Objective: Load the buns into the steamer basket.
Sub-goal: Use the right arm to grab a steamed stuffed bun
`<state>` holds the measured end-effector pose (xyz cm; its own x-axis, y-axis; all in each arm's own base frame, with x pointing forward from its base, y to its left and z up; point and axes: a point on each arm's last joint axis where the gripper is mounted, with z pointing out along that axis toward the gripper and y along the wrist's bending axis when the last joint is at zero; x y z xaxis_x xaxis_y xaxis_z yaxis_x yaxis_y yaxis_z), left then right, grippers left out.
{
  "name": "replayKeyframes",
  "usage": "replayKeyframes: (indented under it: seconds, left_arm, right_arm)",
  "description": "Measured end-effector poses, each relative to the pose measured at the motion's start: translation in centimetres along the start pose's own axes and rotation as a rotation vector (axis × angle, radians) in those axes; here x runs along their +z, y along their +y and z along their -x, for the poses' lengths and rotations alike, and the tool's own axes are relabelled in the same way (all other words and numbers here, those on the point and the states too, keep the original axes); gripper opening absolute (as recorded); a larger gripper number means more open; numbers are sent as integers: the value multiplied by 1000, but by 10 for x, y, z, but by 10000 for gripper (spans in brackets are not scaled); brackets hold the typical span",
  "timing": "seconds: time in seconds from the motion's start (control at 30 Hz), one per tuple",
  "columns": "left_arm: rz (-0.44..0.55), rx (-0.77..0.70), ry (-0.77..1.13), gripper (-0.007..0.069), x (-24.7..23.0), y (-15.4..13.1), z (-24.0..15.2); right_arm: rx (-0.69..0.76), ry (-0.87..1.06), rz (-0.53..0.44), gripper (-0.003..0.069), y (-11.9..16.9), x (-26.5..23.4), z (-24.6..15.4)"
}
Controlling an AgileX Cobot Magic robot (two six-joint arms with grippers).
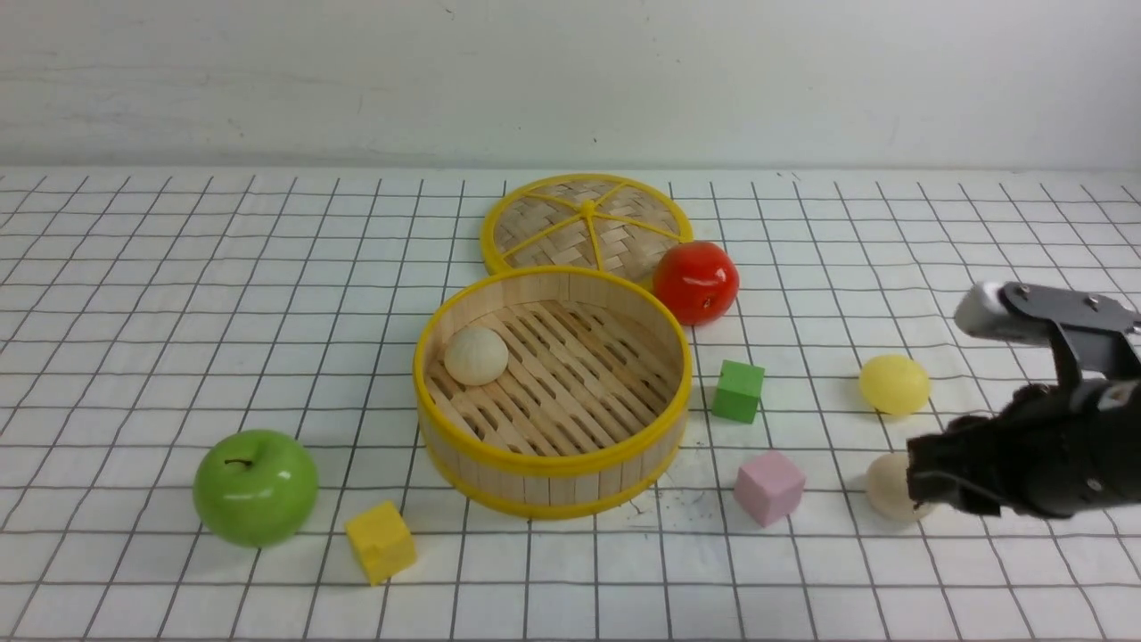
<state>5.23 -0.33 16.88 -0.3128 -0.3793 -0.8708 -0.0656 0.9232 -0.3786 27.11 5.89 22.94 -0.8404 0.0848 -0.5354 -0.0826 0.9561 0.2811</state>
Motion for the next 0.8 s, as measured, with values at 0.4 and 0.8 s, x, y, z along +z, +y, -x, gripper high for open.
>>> replayKeyframes:
  seconds: [0.4, 0.8]
  left_arm:
    - [0, 0, 0, 71, 0, 0, 0]
    - [0, 0, 0, 74, 0, 0, 0]
  right_arm:
    - [-114, 65, -124, 335, -18, 56, 21]
    - [-130, 71, -143, 262, -23, 73, 19]
